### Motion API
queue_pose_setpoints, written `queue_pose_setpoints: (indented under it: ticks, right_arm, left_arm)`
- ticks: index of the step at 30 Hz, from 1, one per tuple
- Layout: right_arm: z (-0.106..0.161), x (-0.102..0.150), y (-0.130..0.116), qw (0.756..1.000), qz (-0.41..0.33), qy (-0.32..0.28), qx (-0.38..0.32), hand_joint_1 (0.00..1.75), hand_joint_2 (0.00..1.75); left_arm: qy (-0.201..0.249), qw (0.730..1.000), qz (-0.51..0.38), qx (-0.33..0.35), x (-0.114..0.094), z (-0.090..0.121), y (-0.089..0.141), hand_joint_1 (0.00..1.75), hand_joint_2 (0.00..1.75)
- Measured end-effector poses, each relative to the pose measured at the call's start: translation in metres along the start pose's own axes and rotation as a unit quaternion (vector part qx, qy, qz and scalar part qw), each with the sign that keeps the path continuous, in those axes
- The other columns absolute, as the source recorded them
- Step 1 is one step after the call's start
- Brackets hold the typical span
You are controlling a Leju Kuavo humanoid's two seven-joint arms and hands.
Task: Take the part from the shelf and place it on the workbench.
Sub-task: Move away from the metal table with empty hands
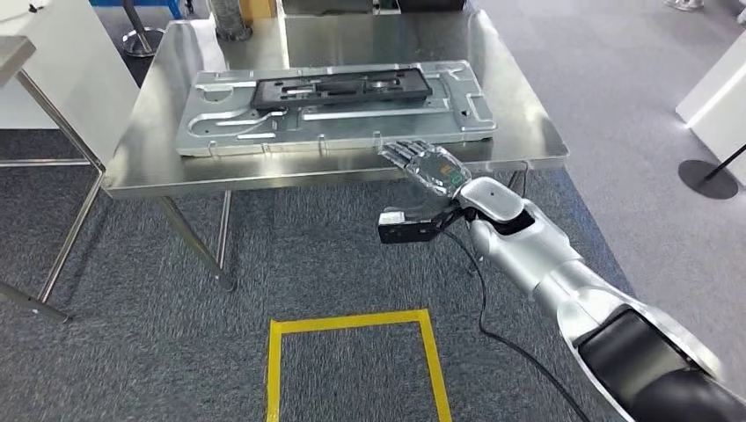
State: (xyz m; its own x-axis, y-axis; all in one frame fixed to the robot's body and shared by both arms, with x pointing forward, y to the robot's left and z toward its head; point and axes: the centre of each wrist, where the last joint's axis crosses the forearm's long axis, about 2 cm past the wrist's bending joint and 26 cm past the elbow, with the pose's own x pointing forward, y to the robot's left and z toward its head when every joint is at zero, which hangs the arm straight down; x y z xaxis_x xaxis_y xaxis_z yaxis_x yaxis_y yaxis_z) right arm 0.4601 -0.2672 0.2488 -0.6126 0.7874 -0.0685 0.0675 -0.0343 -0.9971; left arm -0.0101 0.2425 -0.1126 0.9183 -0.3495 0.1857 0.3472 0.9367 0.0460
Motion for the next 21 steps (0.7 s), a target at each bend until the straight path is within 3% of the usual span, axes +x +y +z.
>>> queue_pose_setpoints:
  ticks: [7, 13, 17, 21]
  right_arm:
    - [0.022, -0.018, 0.018, 0.999, -0.02, 0.035, -0.004, 0.0, 0.0]
    - [0.067, -0.039, 0.058, 0.991, -0.077, 0.104, -0.032, 0.0, 0.0]
    - [0.121, -0.048, 0.11, 0.966, -0.164, 0.195, -0.045, 0.0, 0.0]
    - [0.19, -0.039, 0.173, 0.918, -0.255, 0.304, -0.023, 0.0, 0.0]
  left_arm:
    - [-0.004, 1.0, 0.007, 0.0, 0.001, 0.0, -0.001, 0.0, 0.0]
    - [-0.006, 1.0, 0.019, 0.003, 0.001, 0.0, -0.003, 0.0, 0.0]
    - [-0.003, 1.0, 0.028, 0.004, -0.001, 0.001, -0.005, 0.0, 0.0]
    - [-0.002, 0.999, 0.032, 0.006, 0.0, 0.001, -0.004, 0.0, 0.0]
